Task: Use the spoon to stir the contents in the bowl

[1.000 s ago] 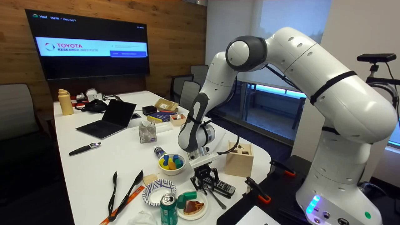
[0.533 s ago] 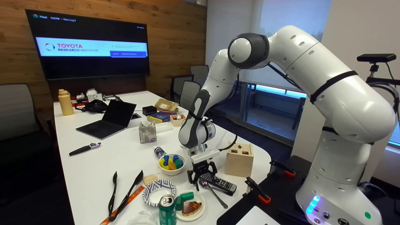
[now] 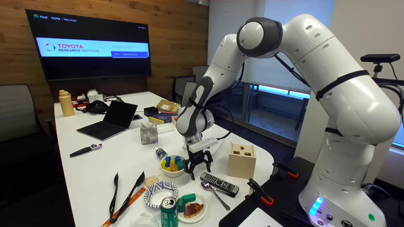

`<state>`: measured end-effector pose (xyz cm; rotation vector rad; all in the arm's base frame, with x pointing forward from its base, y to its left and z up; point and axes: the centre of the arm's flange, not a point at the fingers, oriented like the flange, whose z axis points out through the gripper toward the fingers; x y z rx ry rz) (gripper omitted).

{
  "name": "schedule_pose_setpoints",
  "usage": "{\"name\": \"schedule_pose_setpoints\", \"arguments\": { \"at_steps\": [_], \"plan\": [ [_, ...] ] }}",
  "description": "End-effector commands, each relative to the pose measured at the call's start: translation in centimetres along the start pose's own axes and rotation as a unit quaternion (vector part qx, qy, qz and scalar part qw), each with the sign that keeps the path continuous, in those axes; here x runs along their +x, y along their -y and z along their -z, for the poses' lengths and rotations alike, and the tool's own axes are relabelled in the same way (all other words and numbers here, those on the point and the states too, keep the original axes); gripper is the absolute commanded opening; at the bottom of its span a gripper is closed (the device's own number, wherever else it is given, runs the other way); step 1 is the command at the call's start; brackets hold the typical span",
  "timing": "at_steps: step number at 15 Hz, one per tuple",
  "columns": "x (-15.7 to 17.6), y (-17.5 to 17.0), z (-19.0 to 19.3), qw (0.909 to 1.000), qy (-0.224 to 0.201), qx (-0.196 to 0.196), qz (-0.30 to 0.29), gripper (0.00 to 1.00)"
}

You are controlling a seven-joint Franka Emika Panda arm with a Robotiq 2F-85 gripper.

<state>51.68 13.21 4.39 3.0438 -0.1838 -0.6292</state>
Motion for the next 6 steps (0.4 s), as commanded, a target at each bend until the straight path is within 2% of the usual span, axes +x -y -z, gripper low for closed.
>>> {"name": "schedule_pose_setpoints", "arguments": {
  "at_steps": [1, 6],
  "plan": [
    [-0.97, 1.25, 3.43, 0.9987, -0.009, -0.019, 0.046, 1.00],
    [-1.20, 1.80, 4.37, 0.9967, -0.027, -0.034, 0.068, 1.00]
  ]
}}
